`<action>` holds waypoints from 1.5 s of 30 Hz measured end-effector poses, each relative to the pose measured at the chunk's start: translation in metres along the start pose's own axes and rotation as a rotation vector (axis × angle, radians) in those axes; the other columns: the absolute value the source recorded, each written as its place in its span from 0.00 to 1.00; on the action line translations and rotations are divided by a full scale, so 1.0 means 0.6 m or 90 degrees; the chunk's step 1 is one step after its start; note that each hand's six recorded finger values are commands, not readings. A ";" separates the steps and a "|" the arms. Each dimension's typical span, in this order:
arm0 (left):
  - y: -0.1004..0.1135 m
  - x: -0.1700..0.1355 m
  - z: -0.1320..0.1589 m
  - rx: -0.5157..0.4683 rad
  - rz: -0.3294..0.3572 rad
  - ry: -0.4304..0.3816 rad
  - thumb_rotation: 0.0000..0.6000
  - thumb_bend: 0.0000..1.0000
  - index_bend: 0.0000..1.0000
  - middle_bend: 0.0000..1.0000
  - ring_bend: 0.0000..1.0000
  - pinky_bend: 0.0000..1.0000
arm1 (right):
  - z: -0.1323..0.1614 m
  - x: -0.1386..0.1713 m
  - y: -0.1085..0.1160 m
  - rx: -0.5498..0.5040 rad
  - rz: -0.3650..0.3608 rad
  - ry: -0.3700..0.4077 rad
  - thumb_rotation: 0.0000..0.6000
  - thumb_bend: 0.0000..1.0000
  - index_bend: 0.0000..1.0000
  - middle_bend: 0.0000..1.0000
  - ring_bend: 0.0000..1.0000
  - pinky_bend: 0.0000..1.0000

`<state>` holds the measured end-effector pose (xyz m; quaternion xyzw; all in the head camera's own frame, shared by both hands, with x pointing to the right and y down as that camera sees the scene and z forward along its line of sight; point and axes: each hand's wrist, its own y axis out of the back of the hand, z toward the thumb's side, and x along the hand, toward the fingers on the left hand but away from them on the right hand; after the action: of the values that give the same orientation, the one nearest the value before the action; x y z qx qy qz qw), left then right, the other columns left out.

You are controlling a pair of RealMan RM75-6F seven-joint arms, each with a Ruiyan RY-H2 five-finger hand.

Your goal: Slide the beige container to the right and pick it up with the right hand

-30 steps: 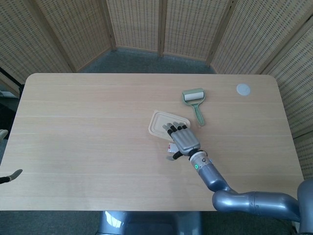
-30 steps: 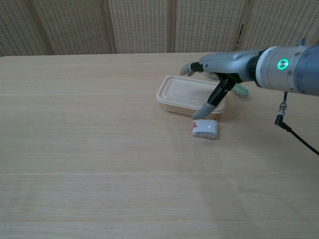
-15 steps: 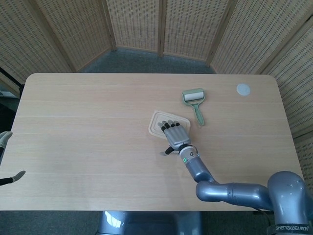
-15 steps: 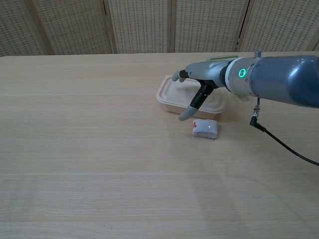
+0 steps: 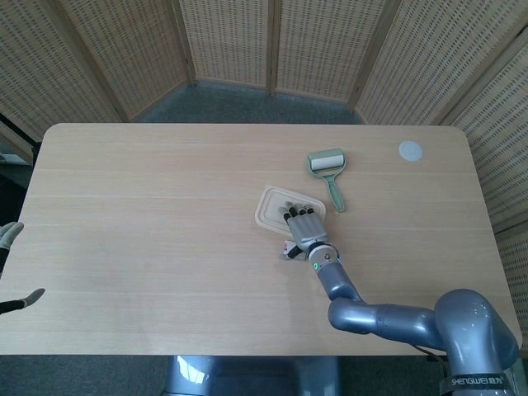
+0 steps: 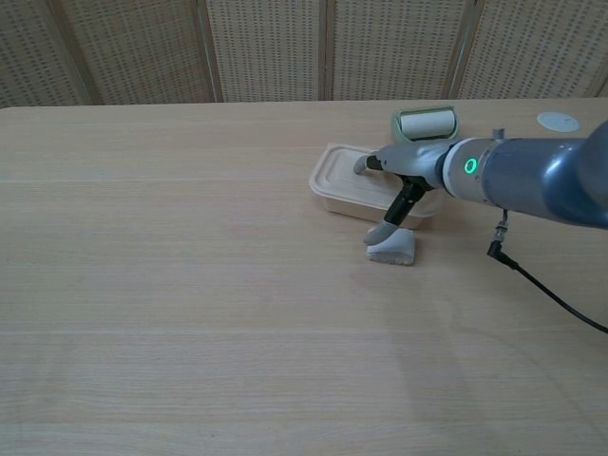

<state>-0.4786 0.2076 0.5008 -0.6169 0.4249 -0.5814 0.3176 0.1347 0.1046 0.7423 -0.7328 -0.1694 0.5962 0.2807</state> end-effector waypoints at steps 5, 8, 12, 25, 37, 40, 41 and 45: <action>0.001 -0.001 0.000 0.000 0.001 0.000 1.00 0.00 0.00 0.00 0.00 0.00 | -0.040 0.036 0.001 0.000 -0.019 -0.016 0.72 0.00 0.00 0.00 0.00 0.00; -0.001 -0.001 0.003 0.000 -0.002 -0.003 1.00 0.00 0.00 0.00 0.00 0.00 | -0.084 0.068 0.001 0.006 -0.035 -0.037 0.72 0.00 0.00 0.00 0.00 0.00; 0.001 -0.003 0.007 -0.002 0.000 -0.008 1.00 0.00 0.00 0.00 0.00 0.00 | -0.149 0.110 -0.009 -0.002 -0.039 -0.072 0.73 0.00 0.00 0.00 0.00 0.00; -0.013 0.003 0.019 -0.004 -0.014 -0.022 1.00 0.00 0.00 0.00 0.00 0.00 | -0.191 0.149 0.035 -0.019 -0.077 -0.068 0.73 0.00 0.00 0.00 0.00 0.00; -0.005 0.005 0.008 -0.007 -0.005 -0.012 1.00 0.00 0.00 0.00 0.00 0.00 | -0.021 0.097 0.039 -0.001 -0.041 0.000 0.77 0.00 0.00 0.00 0.00 0.00; -0.003 0.004 0.007 -0.006 -0.005 -0.012 1.00 0.00 0.00 0.00 0.00 0.00 | 0.020 0.088 0.018 -0.015 -0.016 0.016 0.77 0.00 0.00 0.00 0.00 0.00; -0.003 0.004 0.007 -0.006 -0.004 -0.012 1.00 0.00 0.00 0.00 0.00 0.00 | 0.028 0.085 0.012 -0.016 -0.011 0.018 0.77 0.00 0.00 0.00 0.00 0.00; 0.002 0.002 0.005 -0.007 0.001 -0.009 1.00 0.00 0.00 0.00 0.00 0.00 | 0.048 0.070 -0.010 -0.012 0.003 0.017 0.77 0.00 0.00 0.00 0.00 0.00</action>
<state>-0.4757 0.2059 0.4999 -0.6225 0.4261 -0.5743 0.3179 0.1172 0.1398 0.7095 -0.7439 -0.1697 0.5852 0.2745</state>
